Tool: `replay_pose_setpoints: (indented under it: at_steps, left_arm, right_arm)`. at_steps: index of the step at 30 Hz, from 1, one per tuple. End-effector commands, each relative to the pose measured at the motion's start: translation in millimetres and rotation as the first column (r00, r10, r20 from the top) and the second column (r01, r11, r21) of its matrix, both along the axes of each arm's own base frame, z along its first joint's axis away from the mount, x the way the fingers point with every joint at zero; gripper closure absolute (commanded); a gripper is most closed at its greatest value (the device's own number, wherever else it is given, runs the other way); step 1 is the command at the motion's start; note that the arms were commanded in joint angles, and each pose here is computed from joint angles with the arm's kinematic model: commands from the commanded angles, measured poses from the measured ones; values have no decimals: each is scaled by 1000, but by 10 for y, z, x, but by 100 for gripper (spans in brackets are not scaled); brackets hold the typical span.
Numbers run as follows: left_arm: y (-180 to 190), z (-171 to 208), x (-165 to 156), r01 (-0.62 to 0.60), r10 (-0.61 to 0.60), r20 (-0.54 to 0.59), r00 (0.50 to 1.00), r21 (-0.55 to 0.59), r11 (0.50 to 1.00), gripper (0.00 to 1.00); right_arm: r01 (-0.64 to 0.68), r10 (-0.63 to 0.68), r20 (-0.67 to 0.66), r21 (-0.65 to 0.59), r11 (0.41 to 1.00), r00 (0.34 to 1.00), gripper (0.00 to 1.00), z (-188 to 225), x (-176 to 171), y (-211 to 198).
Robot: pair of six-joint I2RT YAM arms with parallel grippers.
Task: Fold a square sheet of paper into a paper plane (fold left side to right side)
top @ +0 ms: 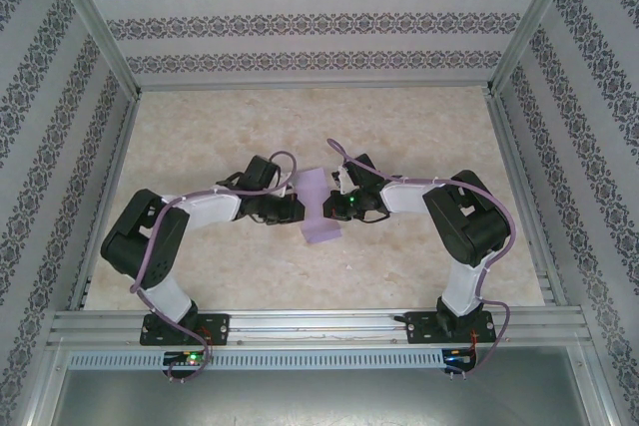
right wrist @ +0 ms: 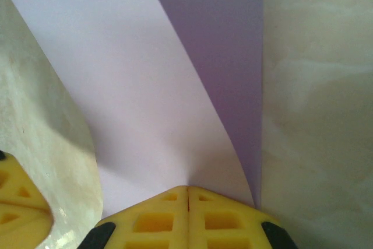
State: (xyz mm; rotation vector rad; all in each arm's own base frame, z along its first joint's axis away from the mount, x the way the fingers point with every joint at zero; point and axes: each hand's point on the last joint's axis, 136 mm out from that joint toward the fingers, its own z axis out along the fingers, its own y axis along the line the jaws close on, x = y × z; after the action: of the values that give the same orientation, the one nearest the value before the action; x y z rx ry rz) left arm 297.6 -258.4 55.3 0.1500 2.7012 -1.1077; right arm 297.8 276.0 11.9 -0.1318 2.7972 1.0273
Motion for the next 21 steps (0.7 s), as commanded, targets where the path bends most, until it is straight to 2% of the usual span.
replay_pose_setpoints:
  at_steps: [1, 5, 12, 16, 21]
  left_arm:
    - [-142, -34, 88, 23, -23, -4, 1000, -27, 999, 92]
    - [-268, -180, 61, 50, -50, -25, 998, -17, 999, 93]
    - [-127, -462, 0, 14, -9, -65, 998, 67, 998, 93]
    - [-70, -564, -57, 10, -2, -85, 996, 95, 995, 93]
    - [8, -675, -135, 23, -7, -112, 994, 138, 990, 95]
  right_arm:
    - [4, -45, -149, -261, 965, 988, 100, -633, -390, -448]
    - [2, -42, -150, -258, 966, 988, 100, -627, -391, -437]
    - [1, -35, -144, -230, 973, 989, 100, -570, -372, -386]
    - [7, -28, -118, -171, 985, 993, 100, -425, -303, -275]
    - [6, -8, -29, -55, 998, 1000, 100, -33, -81, -64]
